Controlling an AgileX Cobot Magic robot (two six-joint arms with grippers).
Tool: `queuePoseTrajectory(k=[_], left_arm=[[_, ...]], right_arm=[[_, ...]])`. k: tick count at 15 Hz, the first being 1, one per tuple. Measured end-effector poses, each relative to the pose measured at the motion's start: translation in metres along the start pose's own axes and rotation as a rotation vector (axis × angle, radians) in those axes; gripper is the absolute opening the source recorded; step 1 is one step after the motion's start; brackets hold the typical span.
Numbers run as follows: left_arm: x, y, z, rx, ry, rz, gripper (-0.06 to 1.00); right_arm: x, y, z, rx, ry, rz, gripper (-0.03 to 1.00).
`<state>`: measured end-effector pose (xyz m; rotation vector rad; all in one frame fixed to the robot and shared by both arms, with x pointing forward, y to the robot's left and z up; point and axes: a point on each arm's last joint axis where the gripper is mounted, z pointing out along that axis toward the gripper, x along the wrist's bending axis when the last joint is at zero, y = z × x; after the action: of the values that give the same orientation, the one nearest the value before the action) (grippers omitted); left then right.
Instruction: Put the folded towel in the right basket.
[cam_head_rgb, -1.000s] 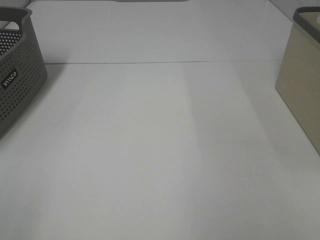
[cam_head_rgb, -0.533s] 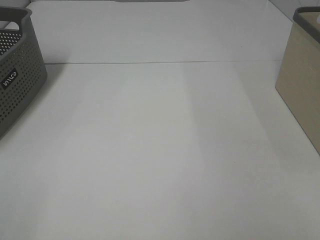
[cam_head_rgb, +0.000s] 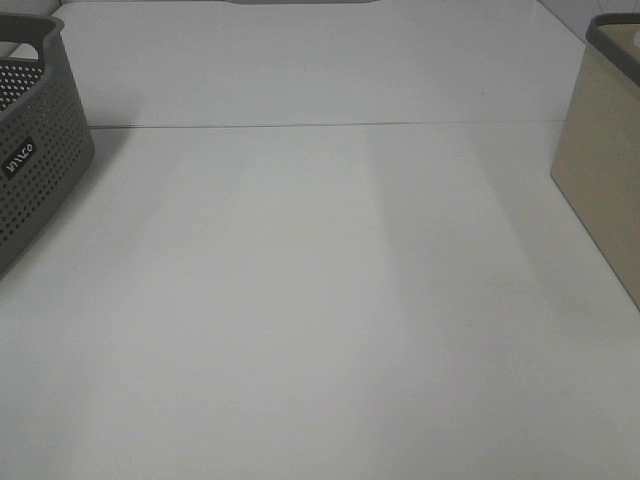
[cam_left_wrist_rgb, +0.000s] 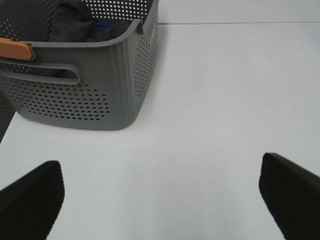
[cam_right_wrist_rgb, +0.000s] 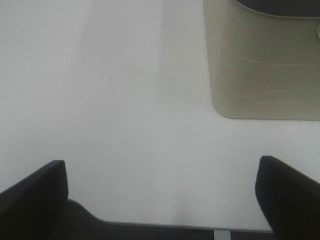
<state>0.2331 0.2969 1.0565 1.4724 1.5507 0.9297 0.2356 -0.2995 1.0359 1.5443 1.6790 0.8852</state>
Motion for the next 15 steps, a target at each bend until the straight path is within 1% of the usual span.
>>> queuePoseTrajectory(k=[2, 5, 15], left_arm=[[0.0000, 0.0000, 0.0000, 0.000, 0.000, 0.000, 0.99], [0.0000, 0.0000, 0.0000, 0.000, 0.000, 0.000, 0.99], [0.0000, 0.0000, 0.0000, 0.000, 0.000, 0.000, 0.99]], right_arm=[[0.0002, 0.0004, 0.0000, -0.004, -0.006, 0.006, 0.98], [0.0005, 0.0008, 0.0000, -0.006, -0.051, 0.036, 0.98], [0.0005, 0.0009, 0.0001, -0.007, -0.053, 0.037, 0.98]])
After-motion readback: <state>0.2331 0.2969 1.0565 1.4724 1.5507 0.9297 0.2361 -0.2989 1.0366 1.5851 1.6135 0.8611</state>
